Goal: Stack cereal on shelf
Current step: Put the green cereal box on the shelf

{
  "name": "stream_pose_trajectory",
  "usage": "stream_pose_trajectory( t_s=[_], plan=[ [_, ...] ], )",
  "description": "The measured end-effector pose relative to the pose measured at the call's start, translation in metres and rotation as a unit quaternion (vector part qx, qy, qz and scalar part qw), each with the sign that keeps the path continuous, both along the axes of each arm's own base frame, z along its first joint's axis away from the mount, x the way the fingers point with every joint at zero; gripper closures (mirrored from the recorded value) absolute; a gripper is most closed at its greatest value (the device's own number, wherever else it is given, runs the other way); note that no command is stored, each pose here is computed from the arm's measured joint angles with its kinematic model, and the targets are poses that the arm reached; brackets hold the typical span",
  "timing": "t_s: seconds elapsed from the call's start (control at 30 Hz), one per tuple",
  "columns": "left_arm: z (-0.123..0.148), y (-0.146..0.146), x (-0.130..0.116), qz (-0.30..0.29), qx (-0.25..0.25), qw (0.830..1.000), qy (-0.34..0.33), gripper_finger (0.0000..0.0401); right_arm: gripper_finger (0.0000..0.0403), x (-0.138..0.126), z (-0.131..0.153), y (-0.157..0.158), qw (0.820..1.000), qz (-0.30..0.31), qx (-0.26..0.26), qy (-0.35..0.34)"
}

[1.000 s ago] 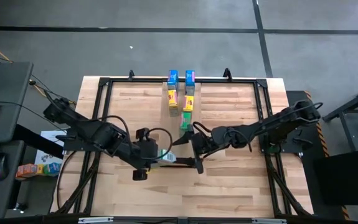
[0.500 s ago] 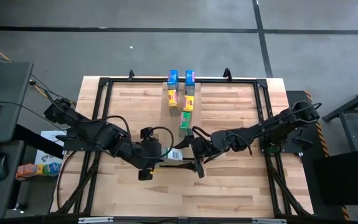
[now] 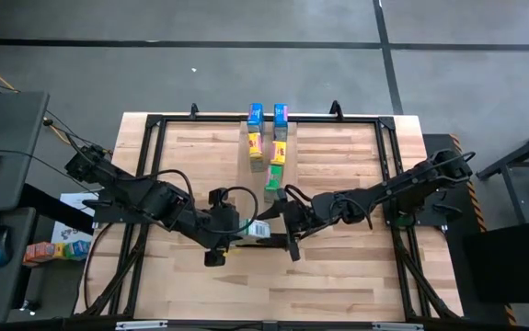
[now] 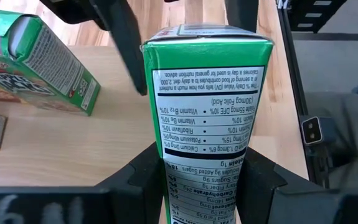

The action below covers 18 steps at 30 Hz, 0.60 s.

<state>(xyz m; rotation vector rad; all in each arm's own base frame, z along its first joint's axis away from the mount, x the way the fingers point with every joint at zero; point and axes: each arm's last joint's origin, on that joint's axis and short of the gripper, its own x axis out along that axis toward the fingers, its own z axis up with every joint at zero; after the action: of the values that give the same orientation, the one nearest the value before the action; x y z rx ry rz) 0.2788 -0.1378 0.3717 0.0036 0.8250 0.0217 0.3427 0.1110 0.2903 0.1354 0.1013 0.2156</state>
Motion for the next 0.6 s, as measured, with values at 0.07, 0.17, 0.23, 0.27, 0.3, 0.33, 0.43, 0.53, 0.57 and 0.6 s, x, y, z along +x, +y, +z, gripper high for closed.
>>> stream_pose_trajectory(
  t_s=[0.07, 0.17, 0.23, 0.27, 0.3, 0.33, 0.43, 0.53, 0.57, 0.6],
  plan=[
    [0.000, 0.000, 0.000, 0.000, 0.000, 1.000, 0.000, 0.0263, 0.0163, 0.000, 0.000, 0.000, 1.000, 0.000, 0.001, 0.001],
    [0.000, 0.000, 0.000, 0.000, 0.000, 1.000, 0.000, 0.0253, 0.0201, 0.000, 0.000, 0.000, 1.000, 0.000, 0.001, 0.001],
    [0.000, 0.000, 0.000, 0.000, 0.000, 1.000, 0.000, 0.0247, 0.0221, 0.000, 0.000, 0.000, 1.000, 0.000, 0.001, 0.001],
    [0.000, 0.000, 0.000, 0.000, 0.000, 1.000, 0.000, 0.0244, 0.0228, 0.000, 0.000, 0.000, 1.000, 0.000, 0.001, 0.001],
    [0.001, 0.000, 0.000, 0.000, -0.001, 1.000, 0.000, 0.0241, 0.0234, 0.000, 0.000, 0.000, 1.000, 0.000, 0.001, 0.001],
    [0.002, 0.000, -0.001, -0.001, -0.001, 1.000, -0.001, 0.0239, 0.0238, 0.000, 0.000, 0.000, 1.000, 0.001, 0.001, 0.000],
    [0.006, 0.000, -0.001, -0.005, -0.001, 1.000, -0.004, 0.0234, 0.0245, 0.000, 0.001, 0.000, 1.000, 0.001, 0.002, -0.002],
    [0.008, 0.000, -0.001, -0.009, 0.001, 1.000, -0.007, 0.0231, 0.0246, 0.000, 0.001, 0.000, 1.000, 0.002, 0.002, -0.004],
    [0.010, 0.000, -0.002, -0.009, 0.002, 1.000, -0.006, 0.0231, 0.0247, 0.000, 0.001, 0.000, 1.000, 0.002, 0.000, -0.004],
    [0.012, 0.001, -0.003, -0.010, 0.002, 1.000, -0.004, 0.0231, 0.0247, 0.000, 0.001, 0.000, 1.000, 0.002, -0.002, -0.004]
  ],
)
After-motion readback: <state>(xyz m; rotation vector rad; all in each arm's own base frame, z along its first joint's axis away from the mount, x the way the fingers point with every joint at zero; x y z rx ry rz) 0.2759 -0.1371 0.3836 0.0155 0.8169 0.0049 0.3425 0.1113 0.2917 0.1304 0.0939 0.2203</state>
